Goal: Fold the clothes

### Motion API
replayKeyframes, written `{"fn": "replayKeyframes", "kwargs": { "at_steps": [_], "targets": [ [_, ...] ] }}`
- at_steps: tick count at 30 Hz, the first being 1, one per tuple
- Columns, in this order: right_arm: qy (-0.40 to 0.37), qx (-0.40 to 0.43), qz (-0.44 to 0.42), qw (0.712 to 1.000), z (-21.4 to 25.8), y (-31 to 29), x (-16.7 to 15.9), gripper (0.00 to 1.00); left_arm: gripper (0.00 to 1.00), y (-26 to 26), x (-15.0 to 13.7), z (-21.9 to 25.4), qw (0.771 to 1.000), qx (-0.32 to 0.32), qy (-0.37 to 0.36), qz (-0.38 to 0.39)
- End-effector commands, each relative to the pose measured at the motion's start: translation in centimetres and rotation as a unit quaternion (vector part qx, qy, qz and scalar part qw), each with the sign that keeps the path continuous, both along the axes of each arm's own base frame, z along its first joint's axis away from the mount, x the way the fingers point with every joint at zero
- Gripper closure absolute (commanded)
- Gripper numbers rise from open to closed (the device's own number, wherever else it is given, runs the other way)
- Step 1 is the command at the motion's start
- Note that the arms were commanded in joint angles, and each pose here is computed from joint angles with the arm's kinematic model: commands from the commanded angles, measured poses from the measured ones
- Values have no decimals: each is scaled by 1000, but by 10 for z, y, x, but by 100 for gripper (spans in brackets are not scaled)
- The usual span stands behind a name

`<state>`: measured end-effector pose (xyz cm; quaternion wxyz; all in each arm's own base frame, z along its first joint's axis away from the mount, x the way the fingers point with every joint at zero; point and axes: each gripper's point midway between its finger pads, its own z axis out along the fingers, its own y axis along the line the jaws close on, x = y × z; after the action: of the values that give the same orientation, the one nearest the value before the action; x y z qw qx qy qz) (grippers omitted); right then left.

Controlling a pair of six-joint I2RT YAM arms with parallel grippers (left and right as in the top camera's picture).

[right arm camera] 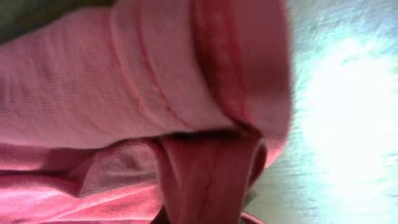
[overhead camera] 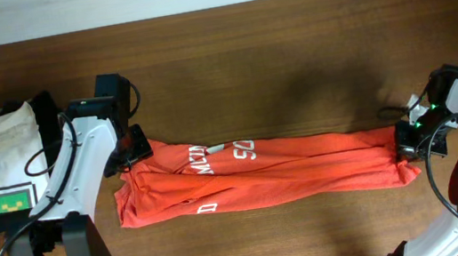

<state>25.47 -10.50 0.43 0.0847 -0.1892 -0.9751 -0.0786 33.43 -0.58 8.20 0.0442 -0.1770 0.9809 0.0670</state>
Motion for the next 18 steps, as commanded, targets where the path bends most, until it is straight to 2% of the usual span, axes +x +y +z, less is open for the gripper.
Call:
{"fn": "replayKeyframes", "kwargs": {
  "at_steps": [1, 4, 6, 10, 12, 17, 18],
  "targets": [
    [-19, 7, -29, 999, 61, -10, 36, 96, 41, 0, 4, 7, 1000, -3, -12, -3],
    [-60, -10, -4, 998, 112, -7, 58, 96, 41, 0, 4, 7, 1000, -3, -12, -3],
    [-59, -6, 52, 997, 122, 30, 63, 96, 40, 0, 4, 7, 1000, -3, -12, -3],
    [-39, 0, 158, 987, 118, 129, 65, 96, 40, 0, 4, 7, 1000, -3, -12, -3],
    [-31, -3, 202, 979, 102, 188, 54, 89, 40, 0, 4, 7, 1000, -3, -12, -3],
    [-32, -3, 268, 963, 71, 251, 34, 85, 40, 0, 4, 7, 1000, -3, -12, -3],
    [-35, -2, 278, 960, 71, 258, 32, 80, 40, 0, 4, 7, 1000, -3, -11, -3]
  ]
}}
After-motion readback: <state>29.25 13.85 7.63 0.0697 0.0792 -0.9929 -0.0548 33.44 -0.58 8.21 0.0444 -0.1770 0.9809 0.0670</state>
